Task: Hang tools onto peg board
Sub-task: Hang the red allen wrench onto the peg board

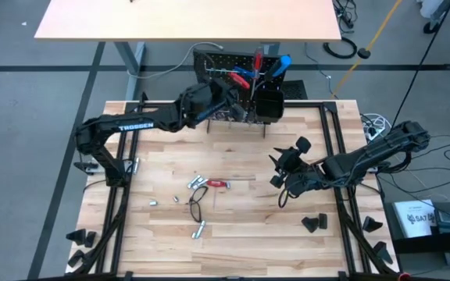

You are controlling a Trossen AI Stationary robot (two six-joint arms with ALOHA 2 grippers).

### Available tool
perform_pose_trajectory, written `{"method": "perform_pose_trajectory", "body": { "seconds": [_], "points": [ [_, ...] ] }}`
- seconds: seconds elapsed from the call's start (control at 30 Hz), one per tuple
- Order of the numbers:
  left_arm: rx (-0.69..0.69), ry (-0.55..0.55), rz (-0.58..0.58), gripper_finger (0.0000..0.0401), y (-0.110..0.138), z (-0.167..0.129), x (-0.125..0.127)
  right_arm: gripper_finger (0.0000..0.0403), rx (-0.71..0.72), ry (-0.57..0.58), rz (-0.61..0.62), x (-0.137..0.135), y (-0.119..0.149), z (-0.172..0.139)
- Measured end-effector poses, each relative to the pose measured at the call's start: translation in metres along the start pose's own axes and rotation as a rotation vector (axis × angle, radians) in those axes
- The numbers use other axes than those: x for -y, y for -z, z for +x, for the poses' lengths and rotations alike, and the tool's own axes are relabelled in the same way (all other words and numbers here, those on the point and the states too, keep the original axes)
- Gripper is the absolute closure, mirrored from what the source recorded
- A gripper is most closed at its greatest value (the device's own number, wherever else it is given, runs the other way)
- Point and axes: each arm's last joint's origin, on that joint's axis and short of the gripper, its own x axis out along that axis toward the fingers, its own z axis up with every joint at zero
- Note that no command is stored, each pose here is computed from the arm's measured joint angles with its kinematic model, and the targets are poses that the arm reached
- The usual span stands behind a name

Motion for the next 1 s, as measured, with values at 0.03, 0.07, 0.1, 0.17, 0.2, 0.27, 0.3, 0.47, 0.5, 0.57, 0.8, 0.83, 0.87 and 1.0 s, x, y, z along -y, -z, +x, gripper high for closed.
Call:
{"method": "perform_pose_trajectory", "body": {
  "seconds": [0.03,0.07,0.1,0.17,0.2,0.27,0.3,0.47,0.5,0.57,0.8,0.83,0.87,1.0],
  "points": [
    [-0.006,-0.011,-0.005,0.0399,0.002,0.001,0.001,0.0277,-0.001,0.001,0.0,0.0,0.0,0.0],
    [-0.007,-0.028,-0.003,0.0399,0.003,0.002,0.001,0.0277,-0.001,0.002,0.0,0.0,0.0,0.0],
    [-0.007,-0.05,0.001,0.0399,0.004,0.003,0.001,0.0277,-0.001,0.003,0.0,0.0,0.0,0.001],
    [-0.014,-0.086,0.016,0.0399,0.006,0.004,0.0,0.0277,-0.002,0.003,0.0,0.0,0.0,0.001],
    [-0.016,-0.097,0.025,0.0399,0.006,0.005,-0.001,0.0277,-0.002,0.003,0.0,0.0,0.0,0.001],
    [-0.009,-0.117,0.021,0.0399,0.005,0.004,-0.001,0.0277,-0.002,0.003,0.0,0.0,0.0,0.001],
    [-0.001,-0.124,0.018,0.0399,0.004,0.004,0.0,0.0277,-0.002,0.003,0.0,0.0,0.0,0.001],
    [0.022,-0.138,0.006,0.0399,0.0,0.002,-0.002,0.0277,-0.002,0.003,0.0,0.0,0.0,0.001],
    [0.024,-0.141,0.005,0.0399,0.0,0.002,-0.002,0.0277,-0.002,0.003,0.0,0.0,0.0,0.001],
    [0.024,-0.147,0.005,0.0399,0.0,0.002,-0.002,0.0277,-0.002,0.003,0.0,0.0,0.0,0.001],
    [0.027,-0.167,-0.032,0.0399,0.0,0.004,-0.008,0.0277,-0.001,-0.002,0.005,0.0,0.0,0.001],
    [0.028,-0.174,-0.045,0.0399,0.0,0.004,-0.009,0.0277,-0.001,-0.002,0.005,0.0,0.0,0.001],
    [0.027,-0.18,-0.048,0.0399,0.0,0.004,-0.01,0.0277,-0.001,-0.003,0.005,0.0,0.0,0.001],
    [0.026,-0.193,-0.049,0.0399,0.0,0.006,-0.013,0.0277,0.001,-0.006,0.01,0.0,-0.001,0.001]
  ]
}}
